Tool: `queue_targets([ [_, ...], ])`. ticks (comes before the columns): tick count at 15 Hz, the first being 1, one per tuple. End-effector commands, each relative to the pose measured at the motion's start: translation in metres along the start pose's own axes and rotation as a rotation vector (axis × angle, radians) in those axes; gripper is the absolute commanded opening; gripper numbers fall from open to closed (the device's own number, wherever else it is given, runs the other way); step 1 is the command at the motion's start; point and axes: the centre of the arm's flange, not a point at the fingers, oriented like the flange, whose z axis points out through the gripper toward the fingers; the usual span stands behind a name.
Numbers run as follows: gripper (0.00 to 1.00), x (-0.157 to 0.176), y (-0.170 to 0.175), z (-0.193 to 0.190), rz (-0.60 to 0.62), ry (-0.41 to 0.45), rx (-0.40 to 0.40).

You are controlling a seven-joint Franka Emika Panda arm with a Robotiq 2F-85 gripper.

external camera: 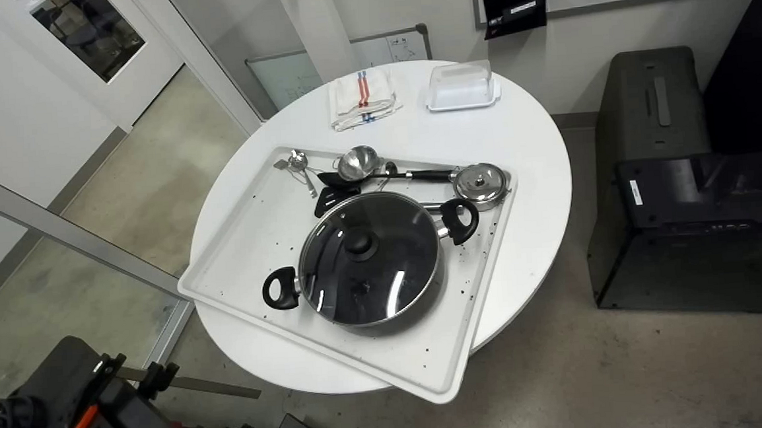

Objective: Uncover the pot

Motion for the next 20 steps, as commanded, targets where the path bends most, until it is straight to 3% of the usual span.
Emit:
queue_targets([
  [1, 1.00, 0.016, 0.013, 0.028, 0.014, -0.048, -0.036],
  [7, 1.00, 0.033, 0.053, 0.089, 0.055, -0.151, -0.071],
  [13, 1.00, 0.047, 0.098, 0.150, 0.116, -0.263, -0.056],
  [20, 1.00, 0.064, 0.147, 0.212, 0.185, -0.317, -0.057],
])
